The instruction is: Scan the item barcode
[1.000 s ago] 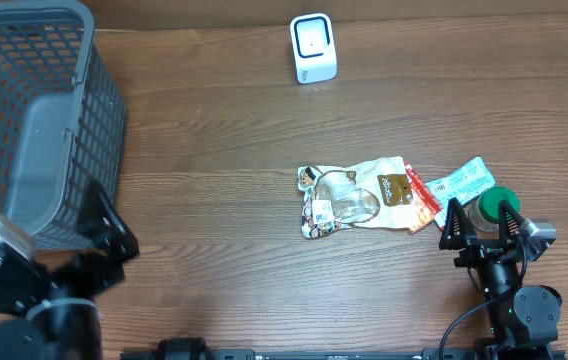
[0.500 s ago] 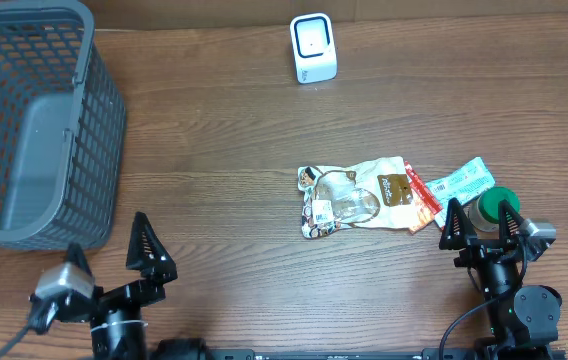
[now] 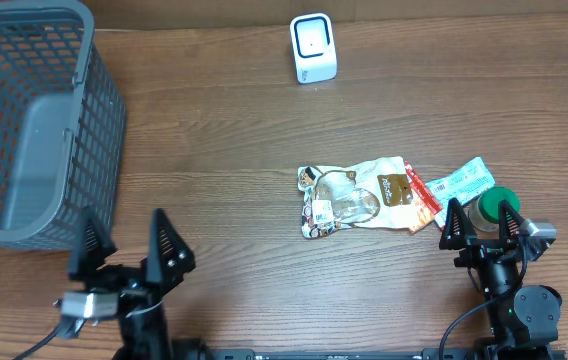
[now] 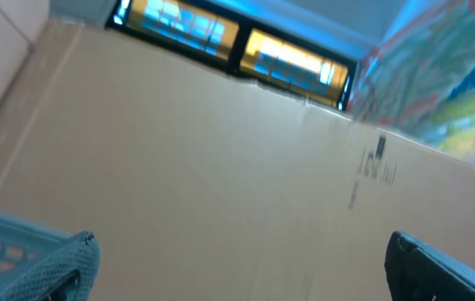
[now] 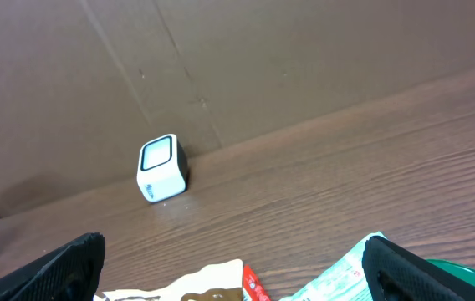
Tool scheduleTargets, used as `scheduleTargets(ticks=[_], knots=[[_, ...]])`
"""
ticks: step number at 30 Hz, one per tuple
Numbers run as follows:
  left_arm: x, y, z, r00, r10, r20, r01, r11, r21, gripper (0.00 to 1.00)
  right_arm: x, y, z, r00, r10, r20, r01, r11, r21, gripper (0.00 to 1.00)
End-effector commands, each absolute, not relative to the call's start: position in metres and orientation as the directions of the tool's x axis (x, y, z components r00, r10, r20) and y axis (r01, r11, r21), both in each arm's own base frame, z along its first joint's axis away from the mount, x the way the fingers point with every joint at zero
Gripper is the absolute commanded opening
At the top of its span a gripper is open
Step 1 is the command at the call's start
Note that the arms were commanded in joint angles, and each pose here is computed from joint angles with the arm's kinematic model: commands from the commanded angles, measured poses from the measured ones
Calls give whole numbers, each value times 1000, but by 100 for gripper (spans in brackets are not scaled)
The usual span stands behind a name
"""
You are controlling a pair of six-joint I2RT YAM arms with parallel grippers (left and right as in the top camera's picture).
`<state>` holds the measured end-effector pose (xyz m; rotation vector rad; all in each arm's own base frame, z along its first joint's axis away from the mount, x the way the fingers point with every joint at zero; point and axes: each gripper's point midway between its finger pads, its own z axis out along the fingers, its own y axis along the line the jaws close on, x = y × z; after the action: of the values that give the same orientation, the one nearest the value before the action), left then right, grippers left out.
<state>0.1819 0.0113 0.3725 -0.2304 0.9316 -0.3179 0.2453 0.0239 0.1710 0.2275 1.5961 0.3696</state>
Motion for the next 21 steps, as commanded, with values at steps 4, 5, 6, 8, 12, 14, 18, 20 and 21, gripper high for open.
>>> scheduleTargets(ticks=[4,5,6,8,12,14,18,20,21], knots=[[211,6,313,453,-379,-807,164,925,-342,100,245,24,170,-57,365,-929,-82,926,368,100],[215,8,303,438,-380,-815,151,925,-350,100,245,24,170,-57,365,-929,-82,926,368,100],[218,9,294,425,-380,-822,136,924,-357,100,245,24,170,-57,365,-929,-82,926,368,100],[225,11,276,393,-380,-837,116,924,-365,100,245,24,170,-57,365,-929,-82,926,368,100],[240,14,232,239,-369,-898,29,928,-373,100,245,24,170,-57,365,-929,-82,926,368,100],[244,15,210,161,-356,-921,-15,932,-363,100,245,24,170,-57,365,-929,-82,926,368,100],[246,15,166,-12,-283,-959,-79,956,-281,100,245,24,170,-57,365,-929,-82,926,368,100],[246,15,157,-57,-220,-974,-84,973,-215,100,245,24,170,-57,365,-929,-82,926,368,100],[246,13,157,-61,-178,-982,-72,982,-174,100,245,24,170,-57,365,-929,-82,926,368,100]])
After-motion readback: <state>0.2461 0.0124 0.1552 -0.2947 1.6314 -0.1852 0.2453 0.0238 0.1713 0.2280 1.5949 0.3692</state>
